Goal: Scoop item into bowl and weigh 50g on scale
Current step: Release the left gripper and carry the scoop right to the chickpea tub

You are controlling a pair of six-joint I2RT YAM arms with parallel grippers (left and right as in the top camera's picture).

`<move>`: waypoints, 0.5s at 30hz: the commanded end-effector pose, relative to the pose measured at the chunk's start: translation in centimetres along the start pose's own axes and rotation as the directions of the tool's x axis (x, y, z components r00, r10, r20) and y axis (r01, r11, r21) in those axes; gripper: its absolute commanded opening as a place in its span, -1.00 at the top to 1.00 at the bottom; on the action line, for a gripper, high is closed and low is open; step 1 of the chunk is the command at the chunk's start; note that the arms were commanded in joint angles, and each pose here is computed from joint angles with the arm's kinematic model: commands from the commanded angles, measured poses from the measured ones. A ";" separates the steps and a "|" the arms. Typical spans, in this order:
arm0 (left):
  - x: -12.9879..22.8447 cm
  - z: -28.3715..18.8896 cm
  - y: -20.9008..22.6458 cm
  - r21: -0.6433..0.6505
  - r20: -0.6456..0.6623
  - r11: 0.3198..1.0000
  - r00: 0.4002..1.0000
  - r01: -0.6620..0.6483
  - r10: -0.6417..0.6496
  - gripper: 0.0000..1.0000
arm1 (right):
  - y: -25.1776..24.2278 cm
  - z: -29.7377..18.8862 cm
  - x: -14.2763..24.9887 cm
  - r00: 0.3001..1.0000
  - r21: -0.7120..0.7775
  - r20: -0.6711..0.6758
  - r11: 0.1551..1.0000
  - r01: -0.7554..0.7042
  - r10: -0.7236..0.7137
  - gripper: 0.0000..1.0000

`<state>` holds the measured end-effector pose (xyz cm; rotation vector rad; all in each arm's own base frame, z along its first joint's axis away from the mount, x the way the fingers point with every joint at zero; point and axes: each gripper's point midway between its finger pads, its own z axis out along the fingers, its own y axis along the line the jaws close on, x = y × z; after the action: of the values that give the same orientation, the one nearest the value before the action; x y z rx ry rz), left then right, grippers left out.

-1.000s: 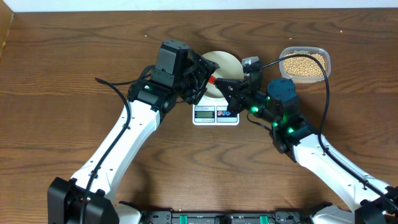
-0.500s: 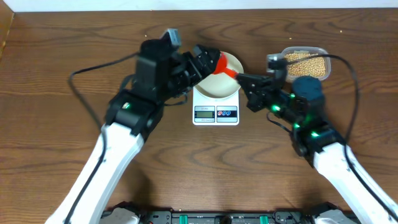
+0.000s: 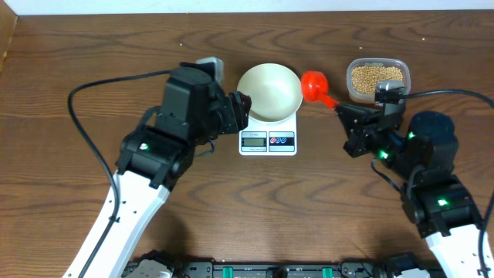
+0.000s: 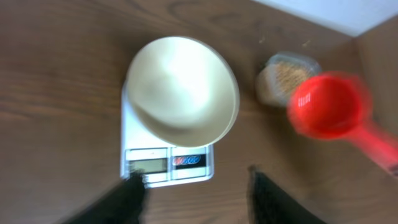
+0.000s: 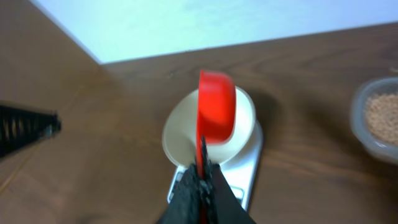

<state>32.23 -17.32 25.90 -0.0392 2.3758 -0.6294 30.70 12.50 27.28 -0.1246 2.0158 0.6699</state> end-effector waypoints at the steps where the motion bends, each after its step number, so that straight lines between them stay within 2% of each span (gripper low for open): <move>1: 0.2 0.6 0.6 -0.094 0.009 0.991 0.996 -0.090 0.091 0.43 | -0.8 -1.7 -3.5 0.992 0.110 0.060 0.989 0.104 -0.111 0.99; 3: 0.9 1.1 0.6 -0.131 -0.009 0.985 0.993 -0.114 0.114 0.77 | -1.1 -2.3 -4.4 0.990 0.155 0.040 0.979 0.131 -0.139 0.98; 4: 1.4 1.4 0.7 -0.153 -0.023 0.980 0.992 -0.129 0.127 0.85 | -1.3 -2.5 -4.7 0.988 0.177 0.028 0.974 0.143 -0.150 0.99; 8: 3.4 3.0 1.0 -0.221 -0.097 0.957 0.980 -0.190 0.172 0.85 | -2.4 -2.7 -5.4 0.987 0.255 -0.012 0.954 0.156 -0.158 0.98; 15: 7.5 7.3 1.0 -0.226 -0.264 0.921 0.930 -0.317 0.255 0.86 | -4.3 -1.9 -4.5 0.988 0.328 -0.065 0.933 0.151 -0.137 0.99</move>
<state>30.73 -20.74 17.06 0.2024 2.6030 -0.2535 32.58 8.38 29.67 -0.1062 2.1125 0.3135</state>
